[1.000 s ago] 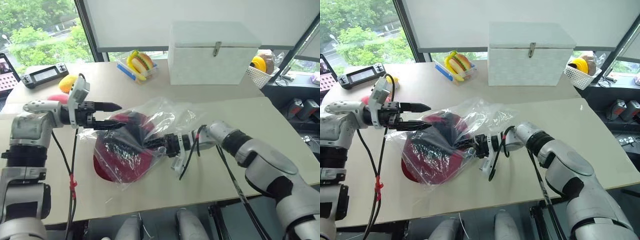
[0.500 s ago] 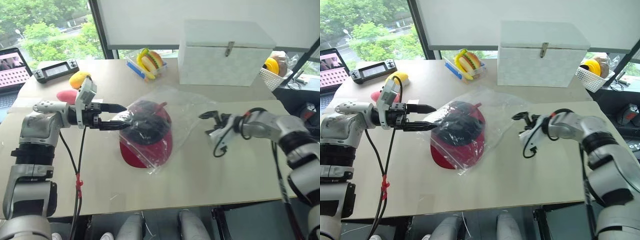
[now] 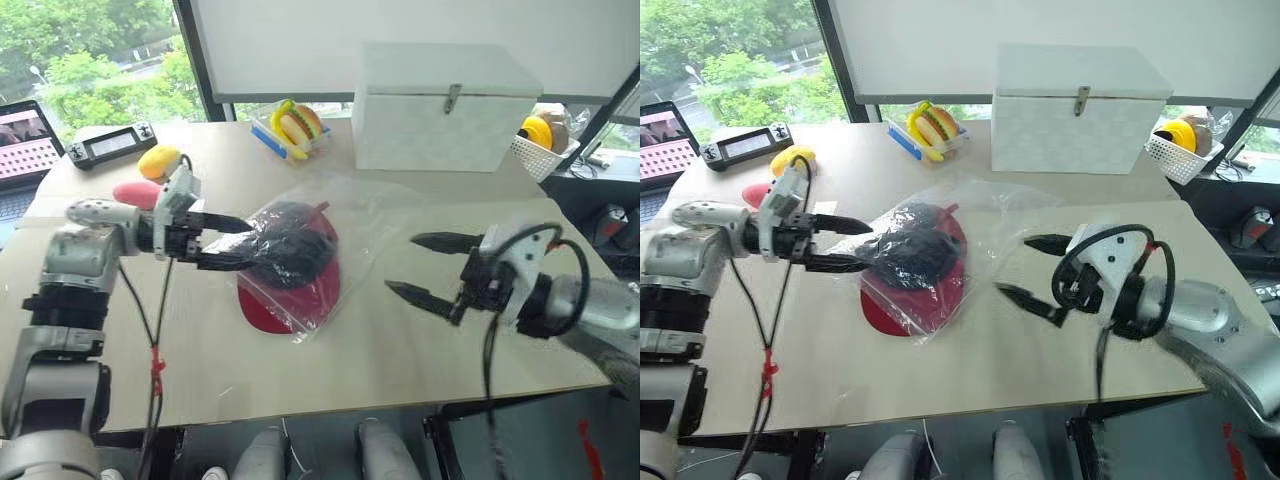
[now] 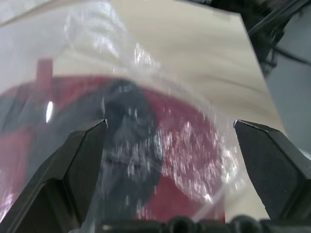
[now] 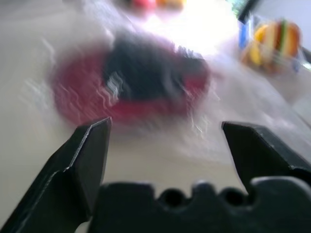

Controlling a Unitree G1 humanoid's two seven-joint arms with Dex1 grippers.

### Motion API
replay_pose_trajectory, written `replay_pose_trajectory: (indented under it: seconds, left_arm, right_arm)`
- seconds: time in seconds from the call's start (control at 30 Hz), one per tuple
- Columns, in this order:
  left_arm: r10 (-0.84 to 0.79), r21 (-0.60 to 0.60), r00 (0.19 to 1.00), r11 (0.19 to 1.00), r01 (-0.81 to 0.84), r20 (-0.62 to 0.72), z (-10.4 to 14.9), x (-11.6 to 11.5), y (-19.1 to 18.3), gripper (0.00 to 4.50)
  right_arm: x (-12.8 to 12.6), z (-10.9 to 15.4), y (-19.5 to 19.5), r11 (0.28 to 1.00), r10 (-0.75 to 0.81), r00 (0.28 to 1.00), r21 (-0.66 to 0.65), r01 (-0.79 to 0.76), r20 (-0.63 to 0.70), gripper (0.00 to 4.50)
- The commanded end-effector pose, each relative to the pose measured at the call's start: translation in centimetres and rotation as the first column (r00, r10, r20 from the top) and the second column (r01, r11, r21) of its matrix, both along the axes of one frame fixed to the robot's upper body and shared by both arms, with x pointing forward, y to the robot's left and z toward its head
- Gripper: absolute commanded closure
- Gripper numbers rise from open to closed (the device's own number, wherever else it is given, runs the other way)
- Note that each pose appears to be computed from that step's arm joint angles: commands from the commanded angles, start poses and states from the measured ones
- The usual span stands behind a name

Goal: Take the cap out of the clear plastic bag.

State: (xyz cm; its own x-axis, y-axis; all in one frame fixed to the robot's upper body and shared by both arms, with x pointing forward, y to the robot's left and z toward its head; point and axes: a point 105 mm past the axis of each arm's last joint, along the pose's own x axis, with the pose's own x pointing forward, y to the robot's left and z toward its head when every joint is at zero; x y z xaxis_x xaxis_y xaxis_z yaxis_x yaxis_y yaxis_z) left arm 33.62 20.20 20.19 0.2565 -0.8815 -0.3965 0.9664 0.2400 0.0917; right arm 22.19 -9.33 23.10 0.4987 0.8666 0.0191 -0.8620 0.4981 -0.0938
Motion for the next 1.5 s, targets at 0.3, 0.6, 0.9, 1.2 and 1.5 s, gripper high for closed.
replay_pose_trajectory:
  seconds: [0.3,0.6,0.9,1.2,1.5]
  left_arm:
    - [-0.024,0.167,0.997,0.986,0.011,0.077,-0.1,0.3,2.3,0.00]
    - [-0.006,0.144,0.998,0.990,-0.004,0.067,-0.9,0.3,2.1,0.00]
    - [-0.020,0.129,0.998,0.992,0.013,0.057,-0.6,0.8,1.2,0.00]
    - [-0.029,0.136,0.998,0.990,0.020,0.059,0.1,1.4,0.9,0.00]
    - [-0.164,0.236,0.976,0.963,0.127,0.144,1.1,0.7,0.0,0.00]
  right_arm:
    - [2.3,-1.2,2.2,0.907,-0.251,0.901,0.240,0.347,-0.354,0.10]
    - [2.8,-2.5,4.6,0.985,-0.070,0.994,-0.152,0.083,0.089,0.10]
    - [4.8,-4.9,9.1,0.951,0.123,0.990,-0.295,-0.096,0.075,0.10]
    - [5.6,-6.2,10.7,0.921,0.037,0.999,-0.387,-0.039,-0.014,0.10]
    - [7.0,-8.3,12.2,0.894,-0.052,0.995,-0.447,0.011,-0.081,0.10]
